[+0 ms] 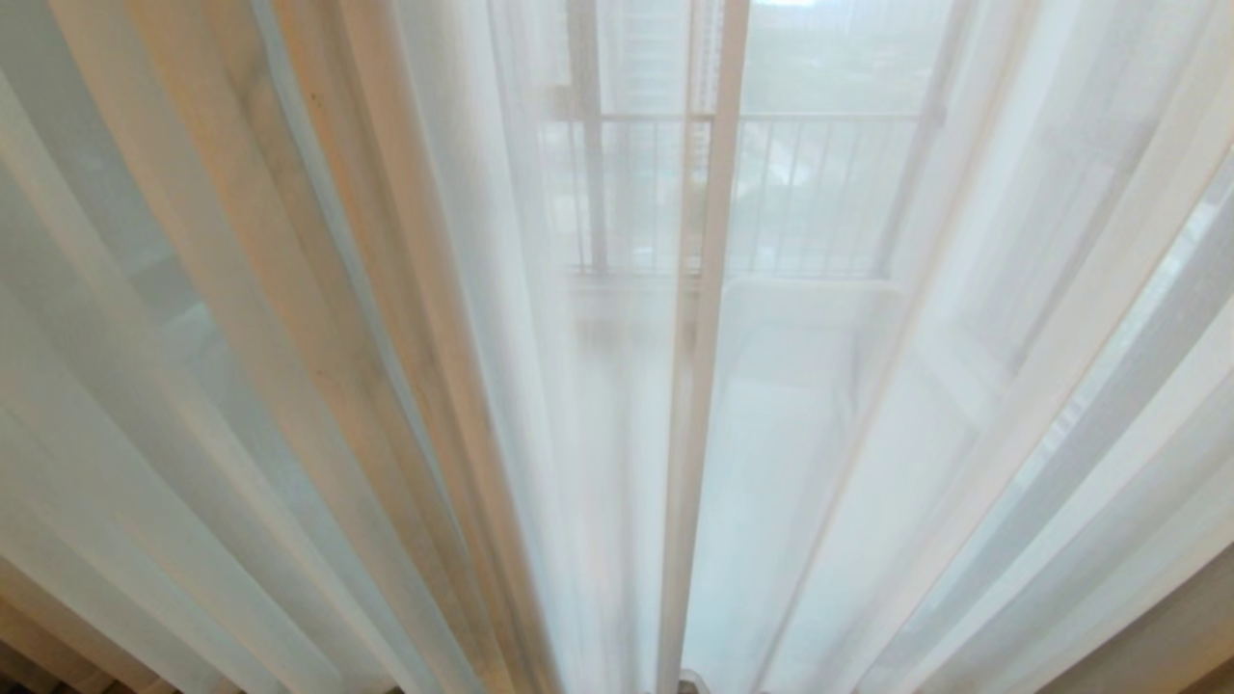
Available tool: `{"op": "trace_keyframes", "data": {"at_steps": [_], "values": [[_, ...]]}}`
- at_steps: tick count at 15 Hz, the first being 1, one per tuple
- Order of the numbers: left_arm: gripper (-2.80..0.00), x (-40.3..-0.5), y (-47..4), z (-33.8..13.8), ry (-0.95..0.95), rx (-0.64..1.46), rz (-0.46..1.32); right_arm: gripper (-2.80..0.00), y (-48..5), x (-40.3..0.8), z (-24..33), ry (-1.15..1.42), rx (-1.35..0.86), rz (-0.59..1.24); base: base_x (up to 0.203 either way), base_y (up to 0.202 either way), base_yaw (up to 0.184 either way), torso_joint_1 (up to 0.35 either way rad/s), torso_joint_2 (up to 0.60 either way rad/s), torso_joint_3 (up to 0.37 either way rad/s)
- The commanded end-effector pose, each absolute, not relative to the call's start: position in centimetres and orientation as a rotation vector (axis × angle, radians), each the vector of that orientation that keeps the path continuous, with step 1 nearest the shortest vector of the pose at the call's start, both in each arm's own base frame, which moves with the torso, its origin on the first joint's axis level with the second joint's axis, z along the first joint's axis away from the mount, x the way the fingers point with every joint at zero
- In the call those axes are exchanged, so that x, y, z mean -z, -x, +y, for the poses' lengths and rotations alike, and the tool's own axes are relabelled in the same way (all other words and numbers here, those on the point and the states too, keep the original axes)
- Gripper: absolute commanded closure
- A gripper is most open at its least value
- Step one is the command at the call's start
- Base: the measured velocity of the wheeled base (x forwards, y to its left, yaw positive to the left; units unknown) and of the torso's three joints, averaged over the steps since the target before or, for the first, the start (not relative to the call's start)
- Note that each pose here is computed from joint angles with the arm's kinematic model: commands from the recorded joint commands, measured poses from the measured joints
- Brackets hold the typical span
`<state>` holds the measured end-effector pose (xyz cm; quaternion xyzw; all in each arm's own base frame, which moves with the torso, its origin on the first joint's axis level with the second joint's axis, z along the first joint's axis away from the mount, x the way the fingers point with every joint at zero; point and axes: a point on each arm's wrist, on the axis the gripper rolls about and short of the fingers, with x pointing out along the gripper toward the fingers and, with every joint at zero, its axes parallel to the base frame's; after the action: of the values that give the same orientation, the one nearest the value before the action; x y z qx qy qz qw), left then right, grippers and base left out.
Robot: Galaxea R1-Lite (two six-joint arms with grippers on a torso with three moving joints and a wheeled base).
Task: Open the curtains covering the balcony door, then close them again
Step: Pull the inner curtains open on both sides
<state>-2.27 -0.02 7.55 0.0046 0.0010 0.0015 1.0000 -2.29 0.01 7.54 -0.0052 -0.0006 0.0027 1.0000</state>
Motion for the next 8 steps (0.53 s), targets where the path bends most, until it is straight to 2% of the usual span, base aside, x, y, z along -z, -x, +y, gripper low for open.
{"op": "trace_keyframes", "data": {"at_steps": [1, 6, 8], "values": [[0.00, -7.6, 2.3, 0.0, -0.011, -0.003, 0.002, 0.00, 2.3, -7.5, 0.0, 0.011, -0.006, 0.000, 0.000, 0.000, 0.000, 0.000, 0.00, 0.000], [0.00, -7.6, 2.3, 0.0, -0.045, -0.001, -0.004, 0.00, 2.3, -7.5, 0.0, 0.011, -0.006, 0.000, 0.000, 0.000, 0.000, 0.000, 0.00, 0.000], [0.00, -9.2, 2.6, -0.1, -0.099, 0.034, -0.094, 0.00, 2.3, -7.5, 0.0, 0.011, -0.006, 0.000, 0.000, 0.000, 0.000, 0.000, 0.00, 0.000]]}}
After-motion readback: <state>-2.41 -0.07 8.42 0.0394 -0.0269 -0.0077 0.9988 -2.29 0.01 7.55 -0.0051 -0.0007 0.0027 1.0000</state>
